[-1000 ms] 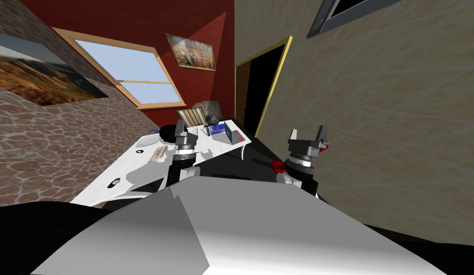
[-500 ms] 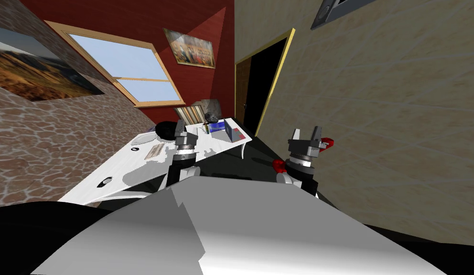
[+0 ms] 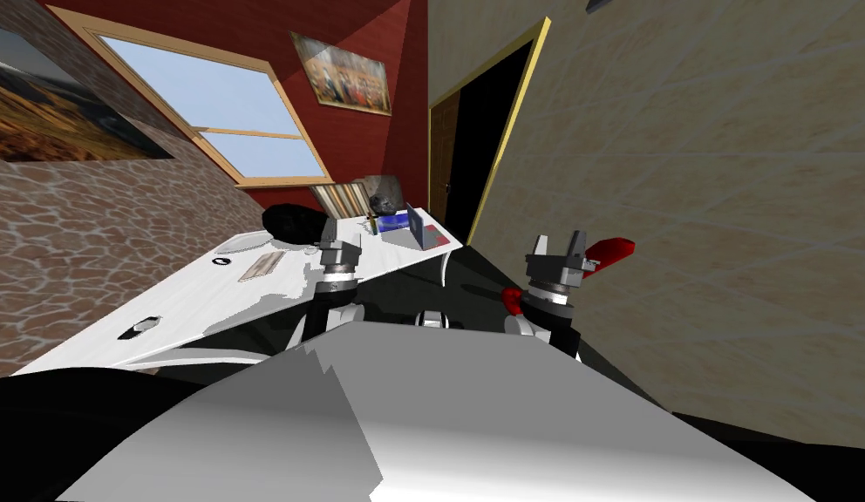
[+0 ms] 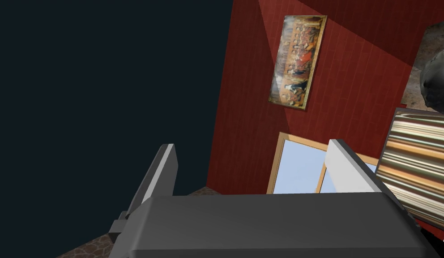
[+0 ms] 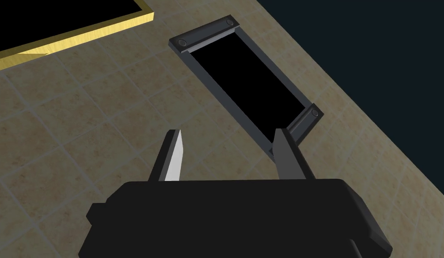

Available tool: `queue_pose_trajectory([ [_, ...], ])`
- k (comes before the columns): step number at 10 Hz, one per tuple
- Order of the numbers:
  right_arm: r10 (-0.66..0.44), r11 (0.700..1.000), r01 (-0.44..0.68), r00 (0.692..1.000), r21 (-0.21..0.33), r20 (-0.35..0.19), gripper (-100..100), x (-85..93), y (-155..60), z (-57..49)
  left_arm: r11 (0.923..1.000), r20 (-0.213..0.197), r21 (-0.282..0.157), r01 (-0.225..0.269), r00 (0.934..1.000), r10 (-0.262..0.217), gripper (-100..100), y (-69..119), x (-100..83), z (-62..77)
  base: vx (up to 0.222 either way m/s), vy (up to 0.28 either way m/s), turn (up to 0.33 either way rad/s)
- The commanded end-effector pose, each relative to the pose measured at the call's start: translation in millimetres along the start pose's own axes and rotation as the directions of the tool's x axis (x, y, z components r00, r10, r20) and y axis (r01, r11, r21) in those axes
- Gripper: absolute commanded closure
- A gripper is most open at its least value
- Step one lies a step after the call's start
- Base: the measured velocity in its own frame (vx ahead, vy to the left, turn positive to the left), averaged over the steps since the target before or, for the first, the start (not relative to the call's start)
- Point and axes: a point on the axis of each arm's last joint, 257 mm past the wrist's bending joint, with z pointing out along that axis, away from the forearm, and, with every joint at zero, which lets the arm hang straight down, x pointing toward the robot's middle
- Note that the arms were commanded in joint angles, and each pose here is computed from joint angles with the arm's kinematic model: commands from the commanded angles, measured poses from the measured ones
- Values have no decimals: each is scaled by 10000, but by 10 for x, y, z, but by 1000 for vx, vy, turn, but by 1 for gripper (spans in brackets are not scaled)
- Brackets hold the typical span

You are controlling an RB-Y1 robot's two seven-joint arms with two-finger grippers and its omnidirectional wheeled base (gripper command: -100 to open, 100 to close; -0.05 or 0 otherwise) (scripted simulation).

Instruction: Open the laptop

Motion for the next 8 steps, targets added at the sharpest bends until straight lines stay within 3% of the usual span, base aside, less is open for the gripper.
queue_pose_trajectory([
  [1, 0, 10000, 0, 10000, 2, 1, 0, 0, -1, 0, 9975, -446, -452, -547, 9976, 527, -100, 105, 13, -3, 68, -83, 6],
  [5, 0, 10000, 0, 10000, 2, 1, 0, 0, -1, -1, 9880, -619, -1075, -1108, 9926, 1045, -100, 258, -35, -24, 86, -90, 4],
  [8, 1, 10000, -1, 10000, 2, 2, 0, 0, -1, -1, 9717, -658, -1737, -1600, 9864, 1507, -100, 422, -117, -59, 110, -112, 6],
])
